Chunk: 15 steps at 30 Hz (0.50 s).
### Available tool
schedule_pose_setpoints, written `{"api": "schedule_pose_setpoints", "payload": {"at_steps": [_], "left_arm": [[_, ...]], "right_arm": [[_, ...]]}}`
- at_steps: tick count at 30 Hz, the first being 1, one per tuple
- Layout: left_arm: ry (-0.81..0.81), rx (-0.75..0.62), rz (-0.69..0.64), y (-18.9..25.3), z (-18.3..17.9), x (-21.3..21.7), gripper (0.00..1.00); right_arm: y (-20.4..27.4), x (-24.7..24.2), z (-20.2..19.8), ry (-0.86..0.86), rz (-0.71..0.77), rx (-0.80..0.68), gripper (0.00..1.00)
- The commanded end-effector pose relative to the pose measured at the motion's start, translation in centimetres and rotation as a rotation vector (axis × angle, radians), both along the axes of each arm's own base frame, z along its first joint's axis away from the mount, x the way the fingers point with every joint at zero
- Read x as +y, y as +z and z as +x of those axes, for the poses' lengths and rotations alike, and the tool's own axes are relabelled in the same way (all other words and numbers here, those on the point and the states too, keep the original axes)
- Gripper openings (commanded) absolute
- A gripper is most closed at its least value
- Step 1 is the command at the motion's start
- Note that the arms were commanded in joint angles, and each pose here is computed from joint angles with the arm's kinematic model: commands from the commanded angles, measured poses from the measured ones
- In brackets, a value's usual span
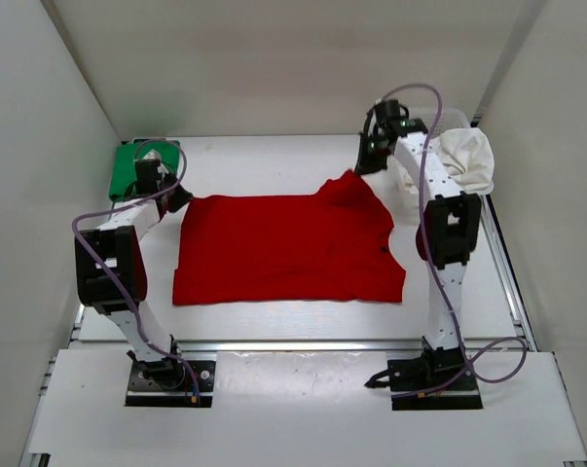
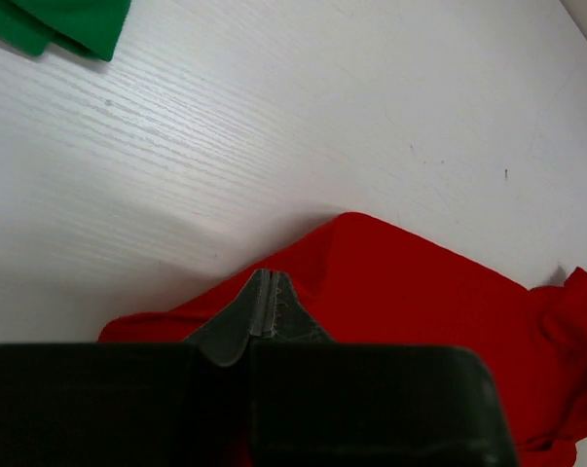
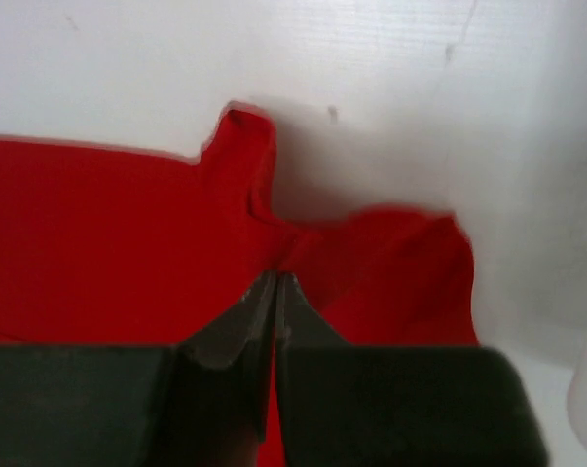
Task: Fold and stack the t-shirts
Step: Grap the side of the flattened tshirt furthest away from the robot with both arms
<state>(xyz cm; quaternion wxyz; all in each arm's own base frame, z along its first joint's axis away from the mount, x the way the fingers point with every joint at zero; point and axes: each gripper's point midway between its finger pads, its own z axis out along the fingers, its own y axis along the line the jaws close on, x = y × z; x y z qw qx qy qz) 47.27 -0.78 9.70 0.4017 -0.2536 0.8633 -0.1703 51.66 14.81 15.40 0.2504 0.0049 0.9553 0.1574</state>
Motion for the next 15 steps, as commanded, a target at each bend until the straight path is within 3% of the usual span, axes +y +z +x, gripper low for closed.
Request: {"api": "schedule_pose_setpoints", "payload": {"at_steps": [1, 2, 3, 10, 15], "left_arm": [[-0.029, -0.085, -0.012, 3.3, 0.1, -0.6, 0.00], [-0.025, -0.079, -0.004, 3.1, 0.2, -0.8, 0.00], [-0.030, -0.074, 0.003, 3.1, 0.2, -0.9, 0.00], [-0.025, -0.075, -0.020, 3.6, -0.1, -1.2, 0.00], [-0.002, -0.076, -0.022, 3.4, -2.2, -0.5, 0.00]], "right_arm": [[-0.1, -0.1, -2.7, 0.008, 0.069, -0.081, 0.00], [-2.1, 0.2, -3.2, 0.014, 0.107, -0.113, 0.01], [0.7, 0.2, -2.6, -0.001, 0.152, -0.213, 0.00], [1.3, 0.4, -2.9, 0.017, 0.160, -0.221, 0.00], [0.7, -1.0, -5.9, -0.026, 0.232, -0.224, 0.00]]}}
